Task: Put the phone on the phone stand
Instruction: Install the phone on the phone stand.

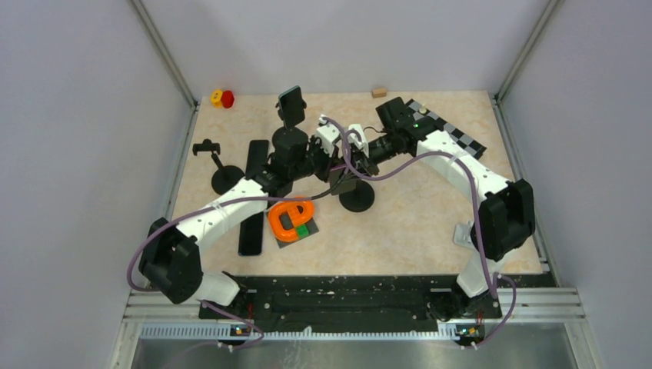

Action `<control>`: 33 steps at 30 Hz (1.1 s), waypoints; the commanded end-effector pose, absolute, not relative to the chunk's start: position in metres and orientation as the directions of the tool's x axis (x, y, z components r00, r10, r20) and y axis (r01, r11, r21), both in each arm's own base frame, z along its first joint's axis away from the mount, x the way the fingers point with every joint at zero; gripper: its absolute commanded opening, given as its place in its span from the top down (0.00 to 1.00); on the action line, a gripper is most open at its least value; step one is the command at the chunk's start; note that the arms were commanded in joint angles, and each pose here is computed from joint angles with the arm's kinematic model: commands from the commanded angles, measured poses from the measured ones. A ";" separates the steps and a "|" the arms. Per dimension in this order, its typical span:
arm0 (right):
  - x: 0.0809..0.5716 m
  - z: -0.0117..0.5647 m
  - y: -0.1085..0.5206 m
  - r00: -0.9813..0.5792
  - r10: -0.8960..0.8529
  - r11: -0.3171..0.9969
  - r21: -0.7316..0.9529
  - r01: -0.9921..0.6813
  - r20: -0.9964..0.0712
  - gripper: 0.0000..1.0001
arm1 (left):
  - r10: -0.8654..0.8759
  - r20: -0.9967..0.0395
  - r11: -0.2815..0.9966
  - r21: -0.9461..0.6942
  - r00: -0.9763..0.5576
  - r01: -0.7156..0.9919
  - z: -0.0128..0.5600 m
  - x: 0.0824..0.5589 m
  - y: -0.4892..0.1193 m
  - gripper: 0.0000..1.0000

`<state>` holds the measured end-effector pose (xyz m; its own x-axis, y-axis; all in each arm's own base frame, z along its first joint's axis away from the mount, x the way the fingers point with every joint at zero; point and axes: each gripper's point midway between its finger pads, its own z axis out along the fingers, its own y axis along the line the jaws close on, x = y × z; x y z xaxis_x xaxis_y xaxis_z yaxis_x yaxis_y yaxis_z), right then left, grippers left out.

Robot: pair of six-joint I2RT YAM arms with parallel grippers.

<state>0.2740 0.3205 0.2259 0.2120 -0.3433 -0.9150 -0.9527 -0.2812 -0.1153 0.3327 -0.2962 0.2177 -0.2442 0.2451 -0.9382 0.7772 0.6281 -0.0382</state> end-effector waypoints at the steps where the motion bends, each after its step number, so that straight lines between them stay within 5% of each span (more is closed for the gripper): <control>1: 0.282 0.258 0.334 0.374 -0.248 -0.318 -0.289 -0.903 -0.894 1.00 | 0.254 -0.928 0.561 -0.087 -0.271 0.823 0.214 0.319 -0.314 1.00; 23: 0.297 0.281 0.310 0.353 -0.231 -0.251 -0.295 -0.922 -0.907 1.00 | 0.268 -0.926 0.580 -0.067 -0.268 0.812 0.208 0.321 -0.309 1.00; 33: 0.308 0.277 0.289 0.233 -0.272 -0.061 -0.224 -0.973 -0.934 1.00 | 0.248 -0.924 0.665 -0.055 -0.290 0.745 0.207 0.333 -0.296 1.00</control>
